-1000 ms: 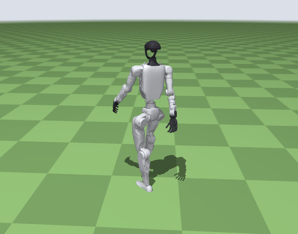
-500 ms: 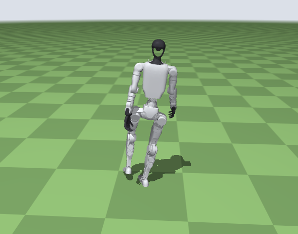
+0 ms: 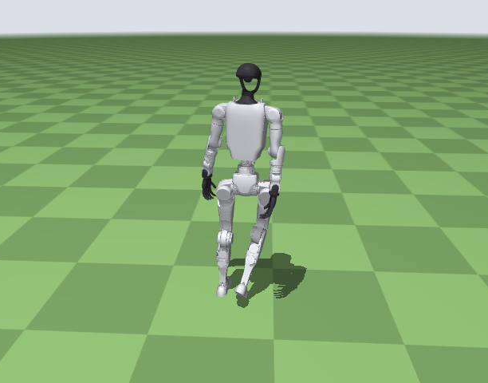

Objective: Walk run

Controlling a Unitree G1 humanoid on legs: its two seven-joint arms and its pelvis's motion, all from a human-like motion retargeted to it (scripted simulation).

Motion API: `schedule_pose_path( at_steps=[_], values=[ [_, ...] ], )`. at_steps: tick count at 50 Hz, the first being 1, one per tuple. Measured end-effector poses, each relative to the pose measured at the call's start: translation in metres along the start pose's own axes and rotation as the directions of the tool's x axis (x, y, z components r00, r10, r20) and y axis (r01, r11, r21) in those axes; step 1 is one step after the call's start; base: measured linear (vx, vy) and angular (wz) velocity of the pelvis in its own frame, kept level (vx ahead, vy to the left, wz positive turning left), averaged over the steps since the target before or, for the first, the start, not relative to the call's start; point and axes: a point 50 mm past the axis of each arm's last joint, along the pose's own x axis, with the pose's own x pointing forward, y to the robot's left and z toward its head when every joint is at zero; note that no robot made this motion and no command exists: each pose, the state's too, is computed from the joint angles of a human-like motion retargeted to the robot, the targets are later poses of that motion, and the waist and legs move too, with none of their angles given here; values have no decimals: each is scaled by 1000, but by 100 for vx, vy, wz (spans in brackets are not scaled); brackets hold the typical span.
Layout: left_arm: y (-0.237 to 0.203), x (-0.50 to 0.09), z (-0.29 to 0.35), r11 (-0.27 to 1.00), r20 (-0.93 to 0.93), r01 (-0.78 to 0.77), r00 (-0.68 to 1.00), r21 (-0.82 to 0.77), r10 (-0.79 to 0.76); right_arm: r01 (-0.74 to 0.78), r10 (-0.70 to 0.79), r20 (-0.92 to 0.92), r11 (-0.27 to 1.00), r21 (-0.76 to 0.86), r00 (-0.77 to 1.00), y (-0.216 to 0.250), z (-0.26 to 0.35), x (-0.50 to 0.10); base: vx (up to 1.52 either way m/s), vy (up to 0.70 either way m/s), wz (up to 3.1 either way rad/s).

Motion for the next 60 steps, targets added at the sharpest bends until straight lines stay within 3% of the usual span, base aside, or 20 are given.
schedule_pose_path(
  at_steps=[7, 14, 17, 20, 25, 28, 32, 37, 41, 45, 50, 53, 57, 60],
  values=[
    [66, -40, 143, 982, 509, -168, 855, 89, 100, -104, 83, -178, 988, -113, 980, 37, -69, 0, 81, -31, -1],
    [86, -52, 156, 939, 556, -343, 783, 10, 280, -147, 173, -279, 983, 112, 945, 55, -96, -4, 93, -52, -55],
    [66, -35, 125, 961, 510, -278, 827, 1, 238, -120, 166, -221, 970, 209, 961, 52, -86, -2, 100, -61, 10],
    [35, -16, 76, 985, 421, -128, 905, 118, 68, -70, 101, -116, 968, 242, 988, 36, -64, 1, 108, -63, -92],
    [-5, -5, -32, 919, -44, 214, 976, 332, -212, 50, -50, -4, 983, 176, 999, -18, 10, -4, 89, -58, -114],
    [-38, -13, -99, 876, -298, 315, 931, 365, -210, 172, -194, 186, 977, 126, 963, -52, 71, -17, 87, -45, -106],
    [-77, -34, -158, 818, -454, 460, 845, 346, -283, 352, -358, 472, 930, 106, 806, -91, 147, -55, 88, -36, -205],
    [-120, -62, -202, 745, -544, 627, 717, 229, -436, 516, -452, 712, 844, 146, 537, -119, 212, -112, 92, -25, -191],
    [-134, -75, -216, 720, -599, 676, 644, 156, -475, 583, -492, 763, 790, 189, 420, -135, 225, -137, 119, -13, 31],
    [-125, -72, -214, 746, -613, 655, 639, 118, -464, 556, -515, 673, 811, 181, 532, -129, 199, -109, 111, -19, -17],
    [-92, -57, -197, 874, -517, 478, 772, 89, -370, 341, -310, 375, 940, -19, 874, -77, 119, -38, 136, -34, -46],
    [-59, -30, -145, 923, -419, 363, 863, 130, -281, 222, -204, 198, 972, -73, 959, -52, 68, -18, 110, -22, 85],
    [-52, 1, -47, 975, -65, 145, 989, 168, -136, 104, -104, -4, 993, -50, 995, -19, -9, -4, 115, 43, 174],
    [-41, 2, 38, 986, 282, 44, 955, 160, -89, 54, -54, -75, 999, -3, 996, 9, -48, 0, 101, -4, 220]
  ],
)
